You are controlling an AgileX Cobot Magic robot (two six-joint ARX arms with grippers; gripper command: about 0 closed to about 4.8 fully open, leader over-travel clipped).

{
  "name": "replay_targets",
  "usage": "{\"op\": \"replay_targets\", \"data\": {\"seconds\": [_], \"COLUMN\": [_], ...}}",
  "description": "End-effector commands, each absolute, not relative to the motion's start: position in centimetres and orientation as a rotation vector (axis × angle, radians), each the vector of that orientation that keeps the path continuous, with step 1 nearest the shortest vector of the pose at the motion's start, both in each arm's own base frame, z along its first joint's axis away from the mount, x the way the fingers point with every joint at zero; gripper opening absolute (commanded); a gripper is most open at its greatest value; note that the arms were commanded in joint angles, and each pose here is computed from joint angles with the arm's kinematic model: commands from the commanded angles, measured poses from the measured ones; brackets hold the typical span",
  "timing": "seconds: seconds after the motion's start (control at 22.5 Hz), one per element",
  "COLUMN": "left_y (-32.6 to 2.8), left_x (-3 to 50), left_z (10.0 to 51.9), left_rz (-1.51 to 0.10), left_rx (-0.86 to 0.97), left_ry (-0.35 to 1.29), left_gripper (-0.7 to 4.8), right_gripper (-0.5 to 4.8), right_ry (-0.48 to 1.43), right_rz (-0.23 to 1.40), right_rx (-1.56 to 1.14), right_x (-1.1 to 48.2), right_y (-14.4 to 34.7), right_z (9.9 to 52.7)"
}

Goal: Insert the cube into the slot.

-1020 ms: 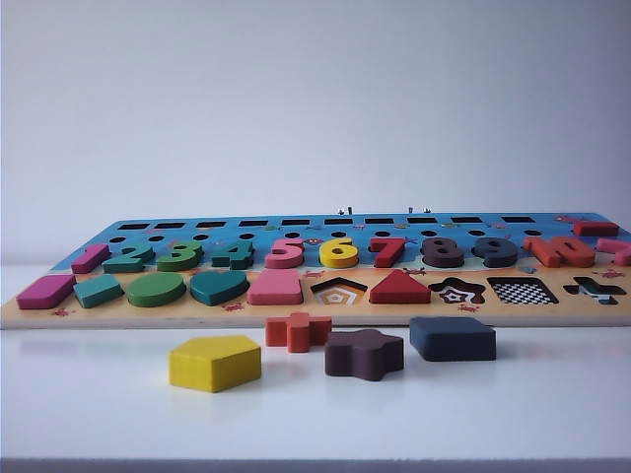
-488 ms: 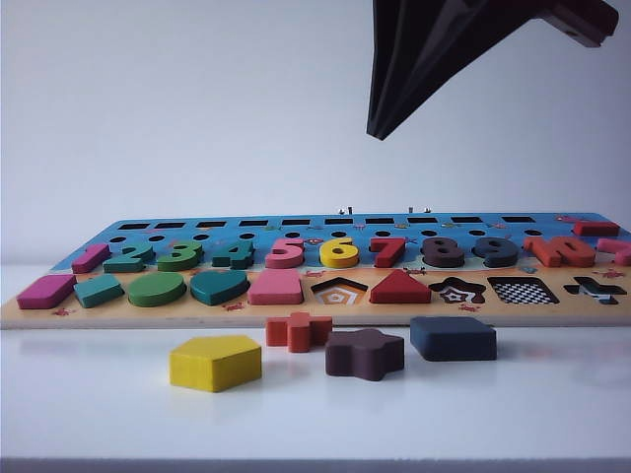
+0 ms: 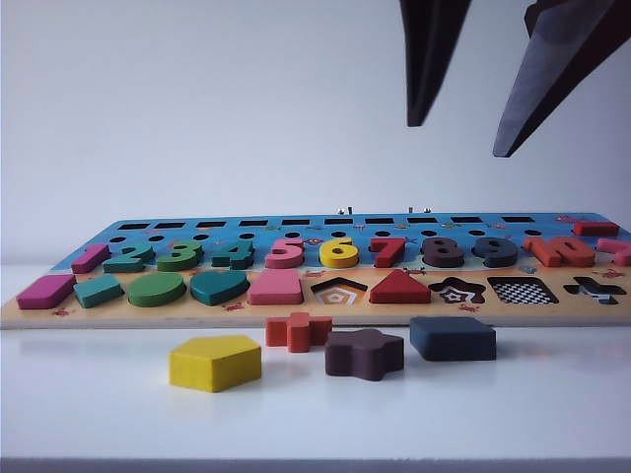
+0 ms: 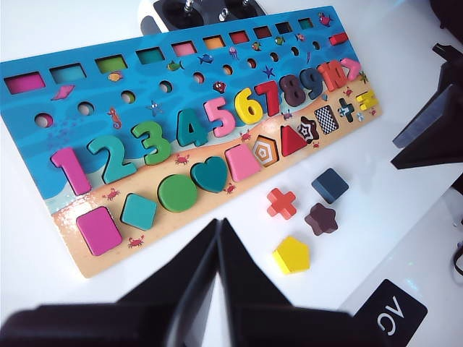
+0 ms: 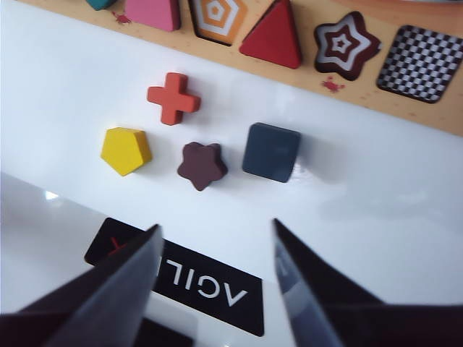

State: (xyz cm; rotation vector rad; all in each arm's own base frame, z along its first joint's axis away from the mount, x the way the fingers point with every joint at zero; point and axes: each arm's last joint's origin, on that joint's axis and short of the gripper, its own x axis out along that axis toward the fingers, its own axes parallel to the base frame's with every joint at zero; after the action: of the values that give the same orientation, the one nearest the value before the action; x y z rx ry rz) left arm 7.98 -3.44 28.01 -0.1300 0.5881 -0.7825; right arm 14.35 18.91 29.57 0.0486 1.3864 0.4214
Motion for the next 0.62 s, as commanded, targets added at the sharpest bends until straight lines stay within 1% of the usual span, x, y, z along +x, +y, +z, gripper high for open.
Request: {"op": "replay_targets", "data": {"seconds": [0.04,0.22,0.35,0.62], "left_y": [-3.5,-3.4,-3.4,-3.4], "left_x": [8.0,8.0,8.0,8.0], "left_z": [28.3,28.3,28.3,28.3], "left_rz": [-0.785,-0.786,-0.786,-0.786], "left_rx": [-0.119,-0.119,-0.119,-0.119], "left_ry": [0.566,0.565,0.565,0.565], "left_gripper": [0.07,0.07,0.07,0.07], "right_gripper": [4.10,4.09,4.08,3.46], "right_ry": [1.389,1.485,1.517,1.475], "right_rz": [0.410,0.328,0.303,0.269], "right_rx": [0.039,-0.039,-0.064,-0.083], "right_x": [14.9,16.0,16.4,16.8], "right_y": [19.6,21.0,21.5,21.5], "right_z": [28.9,26.2,25.1,25.0]}}
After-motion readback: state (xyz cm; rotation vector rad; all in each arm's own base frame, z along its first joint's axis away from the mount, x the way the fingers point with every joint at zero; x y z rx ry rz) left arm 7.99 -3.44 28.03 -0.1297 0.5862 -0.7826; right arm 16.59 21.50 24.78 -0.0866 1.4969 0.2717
